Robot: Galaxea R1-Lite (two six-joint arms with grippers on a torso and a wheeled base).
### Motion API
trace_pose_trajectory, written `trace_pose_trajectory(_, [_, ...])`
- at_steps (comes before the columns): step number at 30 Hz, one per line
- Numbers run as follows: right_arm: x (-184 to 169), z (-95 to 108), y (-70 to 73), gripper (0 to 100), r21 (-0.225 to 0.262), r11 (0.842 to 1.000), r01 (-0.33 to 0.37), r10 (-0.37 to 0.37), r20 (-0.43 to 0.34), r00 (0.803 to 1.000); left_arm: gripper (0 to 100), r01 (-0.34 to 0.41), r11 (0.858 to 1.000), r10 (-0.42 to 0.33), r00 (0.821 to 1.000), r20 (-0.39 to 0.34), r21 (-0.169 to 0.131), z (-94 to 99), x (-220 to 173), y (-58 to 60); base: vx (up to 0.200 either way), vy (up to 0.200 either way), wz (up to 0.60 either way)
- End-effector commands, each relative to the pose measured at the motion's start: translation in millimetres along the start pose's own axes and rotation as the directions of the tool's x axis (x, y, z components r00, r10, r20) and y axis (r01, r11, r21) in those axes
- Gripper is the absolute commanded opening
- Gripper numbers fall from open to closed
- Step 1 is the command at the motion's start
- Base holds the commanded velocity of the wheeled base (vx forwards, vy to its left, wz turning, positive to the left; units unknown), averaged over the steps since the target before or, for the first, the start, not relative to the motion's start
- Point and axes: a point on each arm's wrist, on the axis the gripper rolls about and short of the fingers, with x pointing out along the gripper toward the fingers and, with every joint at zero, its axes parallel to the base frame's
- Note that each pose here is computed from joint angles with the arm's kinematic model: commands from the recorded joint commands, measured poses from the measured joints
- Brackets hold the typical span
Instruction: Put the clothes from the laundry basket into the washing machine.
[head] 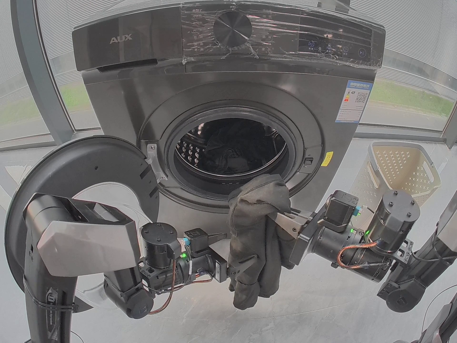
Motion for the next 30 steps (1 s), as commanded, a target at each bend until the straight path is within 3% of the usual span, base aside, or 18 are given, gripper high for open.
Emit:
trace_pose_trajectory(1, [0,-3,0.5,0,0.002,1.000,-0.002,0.002,-0.009,1.000,100,-0.030,1.000,0.030,1.000,0.009,0.000,-3.8,6,13.1,0.000,0.000,0.00])
trace_pose_trajectory(15, [3,-6,1.9,0,0.014,1.000,-0.007,0.007,-0.019,1.000,100,-0.034,0.999,0.034,0.999,0.028,0.006,-10.9,25,23.3,0.000,0.000,0.00])
trace_pose_trajectory(16, [3,-6,1.9,0,0.012,1.000,-0.007,0.007,-0.019,1.000,0,-0.033,0.999,0.033,0.999,0.031,0.007,-10.5,25,24.1,0.000,0.000,0.00])
trace_pose_trajectory(26, [1,-7,-0.6,0,0.012,1.000,0.001,-0.001,-0.023,1.000,0,-0.031,0.999,0.030,0.999,0.046,0.010,-6.9,24,24.0,0.000,0.000,0.00])
trace_pose_trajectory(30, [-1,-6,-7.5,0,0.011,1.000,0.026,-0.025,-0.021,0.999,0,-0.035,0.999,0.034,0.996,0.080,0.019,9.8,16,20.9,0.000,0.000,0.00])
